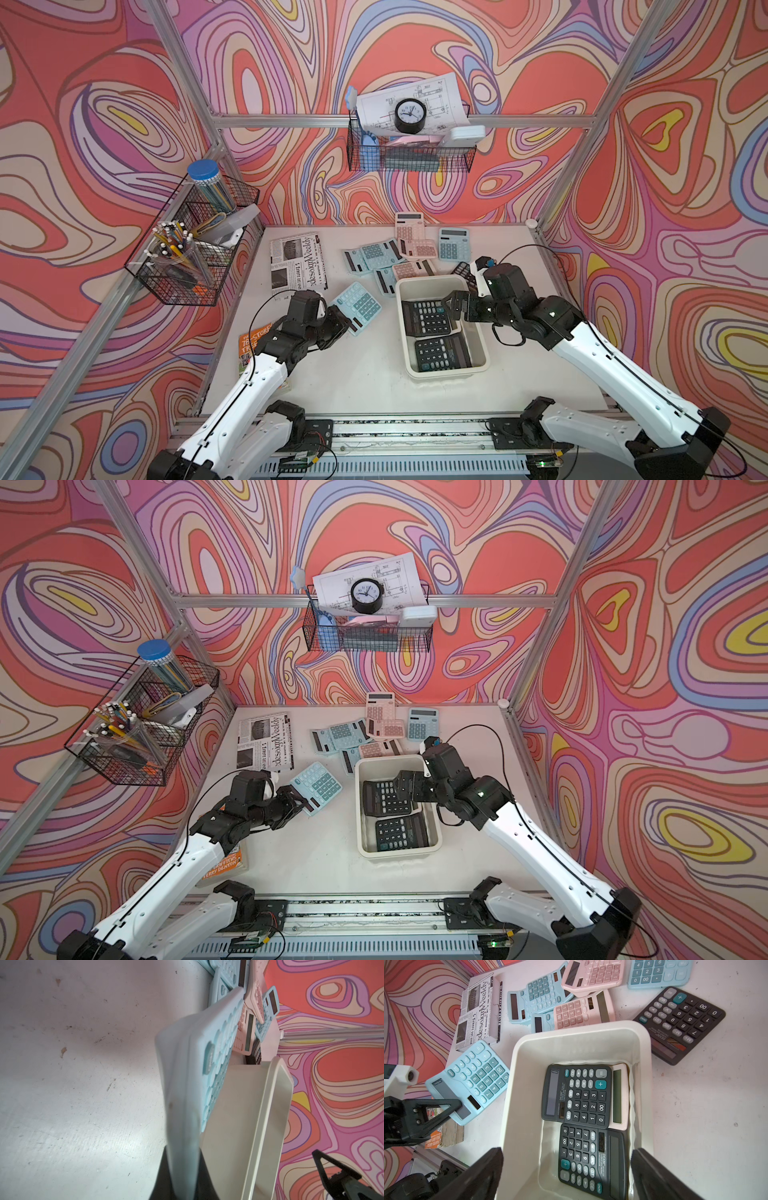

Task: Put the calculator in the storage box
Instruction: Pick up the calculator at the center of the board.

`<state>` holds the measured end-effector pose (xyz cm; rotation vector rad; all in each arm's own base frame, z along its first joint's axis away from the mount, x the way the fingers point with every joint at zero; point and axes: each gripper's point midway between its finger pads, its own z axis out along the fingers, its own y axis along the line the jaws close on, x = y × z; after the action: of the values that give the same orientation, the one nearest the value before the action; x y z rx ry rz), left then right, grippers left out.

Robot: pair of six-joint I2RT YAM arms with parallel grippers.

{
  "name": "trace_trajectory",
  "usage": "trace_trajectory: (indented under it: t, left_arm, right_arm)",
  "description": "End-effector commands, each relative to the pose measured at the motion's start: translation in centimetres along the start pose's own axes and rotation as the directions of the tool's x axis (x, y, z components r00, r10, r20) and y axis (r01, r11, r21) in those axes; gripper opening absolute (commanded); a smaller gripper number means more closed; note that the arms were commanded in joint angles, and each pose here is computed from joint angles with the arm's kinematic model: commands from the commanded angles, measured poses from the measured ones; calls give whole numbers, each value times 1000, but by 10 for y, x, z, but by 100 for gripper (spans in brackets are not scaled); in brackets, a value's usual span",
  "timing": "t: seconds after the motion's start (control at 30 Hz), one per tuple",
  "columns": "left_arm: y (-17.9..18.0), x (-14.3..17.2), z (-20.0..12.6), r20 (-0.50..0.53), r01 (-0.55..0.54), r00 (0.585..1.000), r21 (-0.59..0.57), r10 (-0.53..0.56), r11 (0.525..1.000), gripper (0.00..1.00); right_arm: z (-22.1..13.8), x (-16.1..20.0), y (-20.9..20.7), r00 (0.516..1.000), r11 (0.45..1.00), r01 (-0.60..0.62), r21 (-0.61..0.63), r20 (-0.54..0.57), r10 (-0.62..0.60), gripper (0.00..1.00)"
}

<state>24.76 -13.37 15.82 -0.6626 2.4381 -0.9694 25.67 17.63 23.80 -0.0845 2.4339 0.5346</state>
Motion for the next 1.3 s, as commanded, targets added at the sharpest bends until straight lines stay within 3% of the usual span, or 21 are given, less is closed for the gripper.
trace_trajectory:
  t: [0.0,0.33,0.77,1.0,1.27]
  left_arm:
    - [-16,11,-20,-61,-140,988,24,141,990,0]
    - [-66,32,-42,-181,-205,951,235,250,950,0]
    - [-97,58,-38,-340,-90,900,467,273,880,0]
    - [-113,78,-41,-387,-84,860,538,334,839,0]
    - [-120,89,-41,-396,-85,841,576,369,813,0]
  right_arm:
    - [-4,-7,7,999,999,31,-24,7,-31,98]
    - [3,-1,24,996,989,79,-124,-28,-83,98]
    - [-11,-12,44,998,948,52,-314,-13,-59,98]
    - [-18,-29,56,998,860,-40,-509,-53,15,92]
    - [-12,-27,69,986,728,-139,-672,-163,38,76]
